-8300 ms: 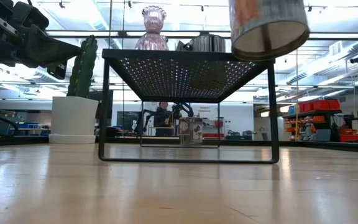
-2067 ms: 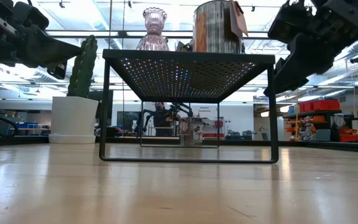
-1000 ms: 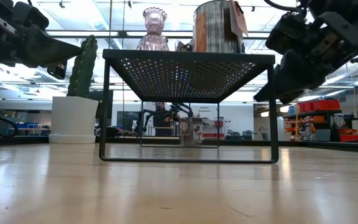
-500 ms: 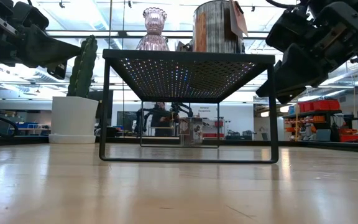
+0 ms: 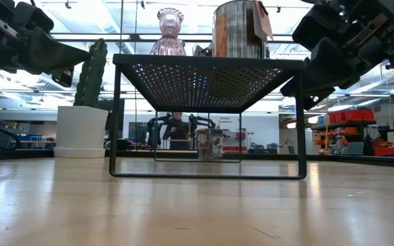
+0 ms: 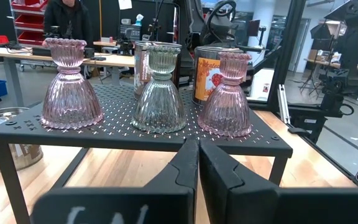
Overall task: Pick & Place candle stick holders
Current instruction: Adjust the shelf, then put the brown scented candle on the shelf
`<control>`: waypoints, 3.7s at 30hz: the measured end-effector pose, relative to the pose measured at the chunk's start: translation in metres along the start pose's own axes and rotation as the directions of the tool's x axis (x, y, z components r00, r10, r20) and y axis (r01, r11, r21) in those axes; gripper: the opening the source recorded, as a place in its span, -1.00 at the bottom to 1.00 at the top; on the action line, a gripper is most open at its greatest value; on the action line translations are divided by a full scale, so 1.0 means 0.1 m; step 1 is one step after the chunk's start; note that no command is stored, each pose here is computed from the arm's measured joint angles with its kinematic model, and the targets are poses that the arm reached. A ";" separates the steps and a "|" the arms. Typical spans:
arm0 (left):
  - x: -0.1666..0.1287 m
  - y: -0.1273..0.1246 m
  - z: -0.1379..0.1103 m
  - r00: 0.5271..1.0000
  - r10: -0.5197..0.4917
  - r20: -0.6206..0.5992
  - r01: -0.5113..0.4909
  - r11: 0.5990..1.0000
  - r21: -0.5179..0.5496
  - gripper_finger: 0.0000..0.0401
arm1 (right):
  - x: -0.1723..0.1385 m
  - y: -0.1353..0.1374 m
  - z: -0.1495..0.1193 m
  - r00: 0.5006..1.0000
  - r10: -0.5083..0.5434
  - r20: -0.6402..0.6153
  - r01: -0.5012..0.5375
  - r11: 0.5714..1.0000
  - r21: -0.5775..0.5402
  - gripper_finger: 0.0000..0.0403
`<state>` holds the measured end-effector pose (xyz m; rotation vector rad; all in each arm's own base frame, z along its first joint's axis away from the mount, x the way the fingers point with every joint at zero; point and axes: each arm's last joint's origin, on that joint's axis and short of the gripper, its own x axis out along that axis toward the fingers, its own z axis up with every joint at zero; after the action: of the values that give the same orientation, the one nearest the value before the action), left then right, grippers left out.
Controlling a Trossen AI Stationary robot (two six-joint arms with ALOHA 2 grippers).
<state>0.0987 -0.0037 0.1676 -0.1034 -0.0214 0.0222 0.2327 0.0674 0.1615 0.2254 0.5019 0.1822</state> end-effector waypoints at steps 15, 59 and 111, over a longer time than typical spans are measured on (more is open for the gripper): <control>0.00 0.00 0.00 1.000 0.000 0.000 0.000 1.000 0.000 -0.91 | 0.00 0.02 -0.01 0.997 0.074 -0.023 -0.074 0.997 0.001 -0.99; 0.00 0.00 0.00 1.000 0.000 0.000 0.000 1.000 0.000 -0.91 | -0.55 -0.22 0.37 0.936 -0.293 -0.193 0.285 0.956 -0.069 -1.00; 0.00 0.00 0.00 1.000 0.000 0.000 0.000 1.000 0.000 -0.91 | -1.18 -1.11 2.53 0.770 -0.636 0.036 0.635 0.761 -0.136 -0.95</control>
<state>0.0987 -0.0037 0.1676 -0.1035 -0.0212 0.0219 0.2692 -0.1084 0.4021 -0.0969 0.5501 -0.4542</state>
